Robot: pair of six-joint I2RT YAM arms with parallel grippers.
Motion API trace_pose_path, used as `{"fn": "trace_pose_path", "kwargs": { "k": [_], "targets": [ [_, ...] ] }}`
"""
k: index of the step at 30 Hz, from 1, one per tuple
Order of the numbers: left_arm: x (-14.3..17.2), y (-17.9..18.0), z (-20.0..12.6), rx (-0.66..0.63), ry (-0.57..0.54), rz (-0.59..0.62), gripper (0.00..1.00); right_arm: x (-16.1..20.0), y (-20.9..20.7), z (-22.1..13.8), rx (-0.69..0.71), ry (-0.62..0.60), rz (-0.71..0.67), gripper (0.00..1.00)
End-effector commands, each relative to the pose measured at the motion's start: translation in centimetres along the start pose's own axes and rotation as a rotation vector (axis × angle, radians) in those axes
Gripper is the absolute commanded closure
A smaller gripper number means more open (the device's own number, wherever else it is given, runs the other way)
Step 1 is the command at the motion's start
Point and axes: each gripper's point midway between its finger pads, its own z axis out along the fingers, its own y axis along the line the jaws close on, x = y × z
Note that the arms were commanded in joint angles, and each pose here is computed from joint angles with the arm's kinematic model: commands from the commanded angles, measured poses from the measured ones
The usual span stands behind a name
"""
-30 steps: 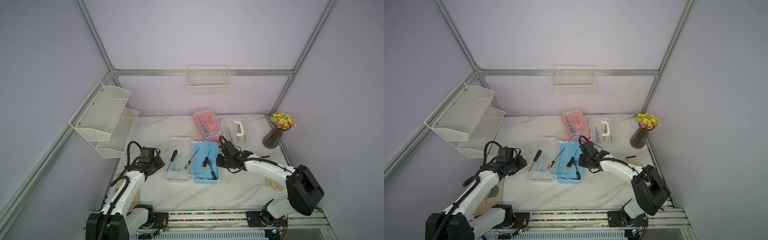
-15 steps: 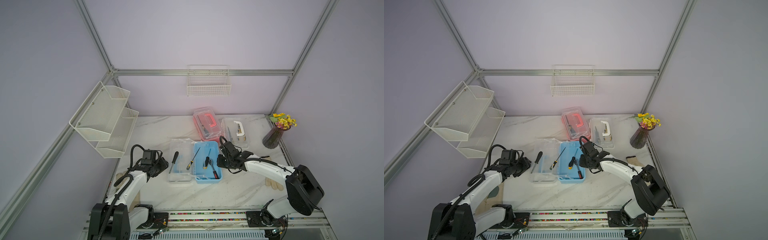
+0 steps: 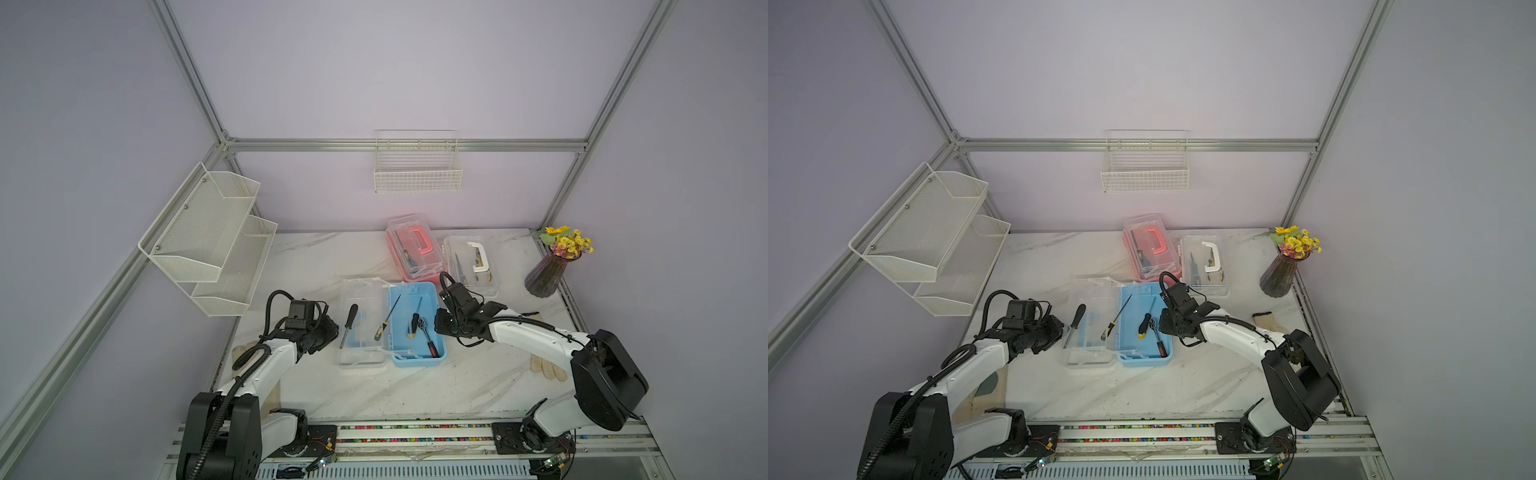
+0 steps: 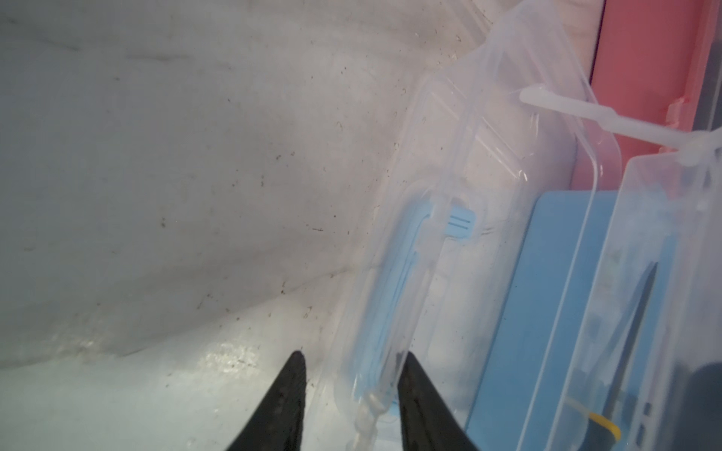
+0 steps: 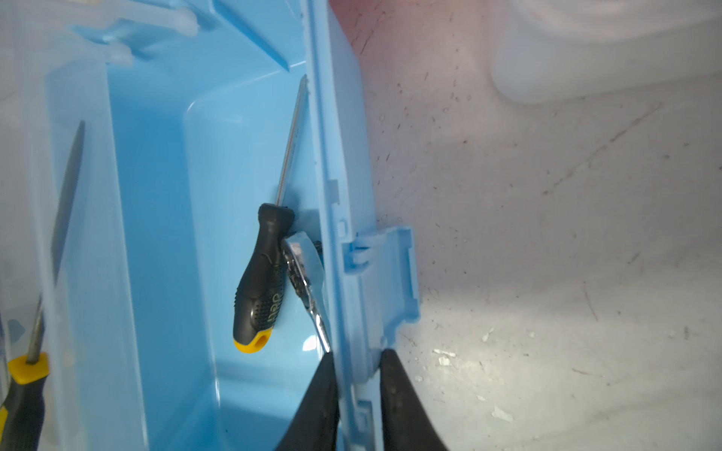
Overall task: Close toolboxes
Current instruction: Close the toolbox lid.
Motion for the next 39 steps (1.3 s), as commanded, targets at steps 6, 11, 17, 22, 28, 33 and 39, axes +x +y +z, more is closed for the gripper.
{"fn": "trace_pose_path", "kwargs": {
  "k": [6, 11, 17, 22, 28, 33, 39],
  "targets": [
    [0.4, -0.9, 0.6, 0.018, 0.020, 0.059, 0.85, -0.3, 0.5, 0.1, -0.005, -0.009, -0.011, 0.78],
    [0.1, -1.5, -0.2, 0.004, 0.018, 0.095, 0.96, -0.2, 0.9, -0.1, -0.002, -0.015, -0.028, 0.79],
    [-0.4, -2.4, -2.1, -0.039, 0.001, 0.163, 1.00, 0.1, 1.5, 0.0, 0.015, -0.010, -0.056, 0.81],
    [-0.8, -3.6, -3.5, -0.048, -0.010, 0.199, 1.00, 0.1, 1.9, -0.6, 0.016, -0.034, -0.076, 0.82],
    [-0.7, -4.6, -4.5, -0.066, -0.016, 0.236, 1.00, 0.6, 2.2, -0.1, 0.014, -0.013, -0.098, 0.84],
    [-0.7, -4.7, -4.8, -0.087, -0.008, 0.264, 1.00, 0.7, 2.3, -0.1, 0.008, -0.008, -0.095, 0.85],
    [-1.8, -4.7, -6.9, -0.200, -0.036, 0.324, 1.00, 0.8, 2.3, -0.5, 0.052, -0.017, -0.133, 0.88]
  ]
}}
